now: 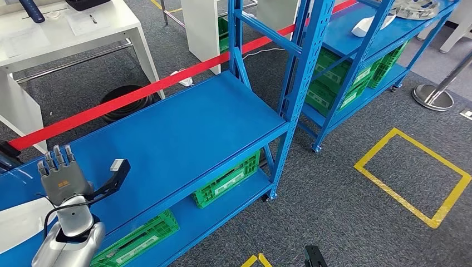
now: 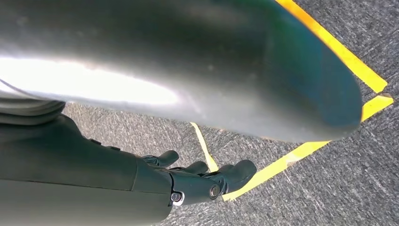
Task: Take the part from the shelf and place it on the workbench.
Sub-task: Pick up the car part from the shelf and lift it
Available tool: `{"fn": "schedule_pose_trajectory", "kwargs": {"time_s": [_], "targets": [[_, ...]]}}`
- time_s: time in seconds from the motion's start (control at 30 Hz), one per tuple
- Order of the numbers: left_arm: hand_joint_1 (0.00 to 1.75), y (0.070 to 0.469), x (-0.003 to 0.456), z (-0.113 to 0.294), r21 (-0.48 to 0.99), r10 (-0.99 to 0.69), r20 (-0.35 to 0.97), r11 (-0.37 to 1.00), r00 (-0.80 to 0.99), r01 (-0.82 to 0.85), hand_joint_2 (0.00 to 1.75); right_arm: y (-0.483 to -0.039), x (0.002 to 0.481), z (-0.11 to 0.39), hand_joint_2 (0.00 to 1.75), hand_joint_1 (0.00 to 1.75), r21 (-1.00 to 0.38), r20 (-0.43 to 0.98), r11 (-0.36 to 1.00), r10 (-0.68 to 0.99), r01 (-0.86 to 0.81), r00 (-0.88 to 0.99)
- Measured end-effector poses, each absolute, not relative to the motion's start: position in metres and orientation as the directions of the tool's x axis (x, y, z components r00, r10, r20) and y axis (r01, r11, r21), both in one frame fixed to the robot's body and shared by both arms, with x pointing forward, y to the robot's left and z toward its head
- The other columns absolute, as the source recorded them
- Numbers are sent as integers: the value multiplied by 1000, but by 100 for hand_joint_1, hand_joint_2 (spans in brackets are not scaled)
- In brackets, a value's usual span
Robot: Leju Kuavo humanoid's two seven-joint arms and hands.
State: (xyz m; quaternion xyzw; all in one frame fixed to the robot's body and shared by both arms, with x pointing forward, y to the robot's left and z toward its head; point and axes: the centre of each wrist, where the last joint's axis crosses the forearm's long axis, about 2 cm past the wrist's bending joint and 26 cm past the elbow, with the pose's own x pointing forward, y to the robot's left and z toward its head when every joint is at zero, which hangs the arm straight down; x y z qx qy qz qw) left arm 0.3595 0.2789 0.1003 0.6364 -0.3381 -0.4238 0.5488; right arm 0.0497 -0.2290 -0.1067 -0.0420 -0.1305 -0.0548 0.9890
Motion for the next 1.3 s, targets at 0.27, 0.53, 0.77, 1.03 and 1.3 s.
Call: {"fn": "schedule_pose_trajectory", "kwargs": {"time_s": [0.27,0.53,0.77,1.03,1.3], "targets": [[0,277,360,101,985,-899,-170,-173,404,30,175,-228,50,-107,0,0,-67,262,991,-98,120,960],[0,272,360,102,985,-905,-162,-170,393,13,0,-228,50,-107,0,0,-66,263,990,-100,121,960],[0,271,360,102,985,-906,-159,-170,391,7,0,-228,50,-107,0,0,-66,263,990,-100,121,960],[0,282,344,104,983,-909,-151,-179,388,-38,0,-227,48,-107,0,0,-64,269,984,-143,166,953],[0,306,314,109,977,-899,-168,-206,405,-51,0,-224,46,-106,0,0,-67,258,979,-169,192,951]]}}
